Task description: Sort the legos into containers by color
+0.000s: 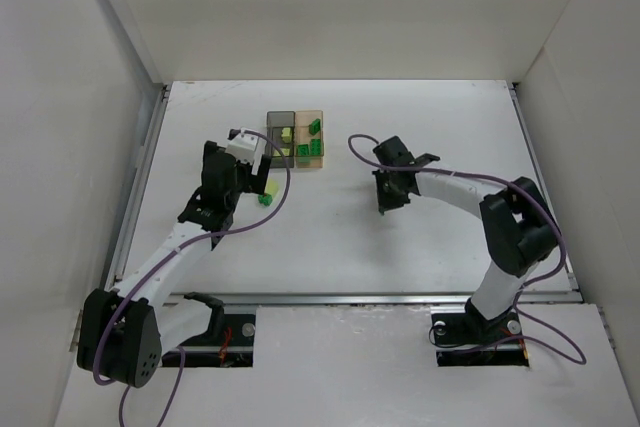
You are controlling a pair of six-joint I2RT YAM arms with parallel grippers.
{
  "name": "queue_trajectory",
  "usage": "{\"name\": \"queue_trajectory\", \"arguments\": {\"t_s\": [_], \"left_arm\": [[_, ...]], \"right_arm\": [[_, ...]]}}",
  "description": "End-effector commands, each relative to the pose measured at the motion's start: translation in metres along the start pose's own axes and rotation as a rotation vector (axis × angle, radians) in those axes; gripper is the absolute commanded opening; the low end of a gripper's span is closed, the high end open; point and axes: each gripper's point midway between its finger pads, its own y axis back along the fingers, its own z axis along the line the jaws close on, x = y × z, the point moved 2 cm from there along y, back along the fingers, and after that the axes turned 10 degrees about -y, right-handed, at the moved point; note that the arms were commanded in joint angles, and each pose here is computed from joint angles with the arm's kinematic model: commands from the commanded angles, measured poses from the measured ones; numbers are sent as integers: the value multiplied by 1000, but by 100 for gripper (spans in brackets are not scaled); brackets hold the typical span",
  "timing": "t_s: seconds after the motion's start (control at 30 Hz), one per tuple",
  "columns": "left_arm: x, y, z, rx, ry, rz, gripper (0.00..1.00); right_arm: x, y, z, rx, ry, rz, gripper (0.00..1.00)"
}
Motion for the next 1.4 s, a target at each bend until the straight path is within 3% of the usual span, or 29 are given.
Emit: {"name": "queue_trajectory", "arguments": {"t_s": [0.0, 0.07, 0.27, 0.3, 0.33, 0.47, 0.6, 0.77, 0.87, 1.03, 1.17, 1.3, 1.33, 1.37], "left_arm": [[-11, 2, -1, 5, 6, -59, 98], [-12, 2, -4, 25, -4, -66, 98], [4, 6, -20, 139, -116, -37, 95], [10, 7, -22, 159, -160, -18, 95], [13, 8, -23, 175, -182, -10, 95], [21, 14, -31, 257, -280, 15, 95], [26, 19, -39, 341, -317, 55, 95], [38, 22, -49, 439, -432, 107, 99], [47, 21, -56, 488, -510, 136, 99], [47, 8, -61, 511, -488, 185, 99], [48, -4, -61, 485, -445, 239, 99], [48, -7, -62, 474, -410, 260, 99], [48, -7, -62, 473, -410, 260, 99], [45, -6, -62, 477, -406, 246, 99]], "right_arm": [[-65, 54, 75, -226, 110, -234, 0], [-102, 85, 121, -362, 140, -340, 0], [-172, 65, 193, -481, 145, -401, 2], [-191, 78, 207, -510, 145, -444, 4], [-188, 46, 206, -468, 134, -395, 7], [-201, 22, 221, -474, 137, -385, 11], [-198, 18, 234, -530, 155, -394, 31], [-191, 30, 241, -602, 206, -385, 67], [-193, 49, 243, -634, 224, -406, 77], [-195, 75, 242, -665, 236, -461, 83], [-192, 63, 242, -652, 237, -424, 83], [-182, 44, 245, -658, 249, -351, 53], [-180, 42, 243, -650, 248, -338, 34], [-176, 34, 241, -638, 246, -318, 24]]}}
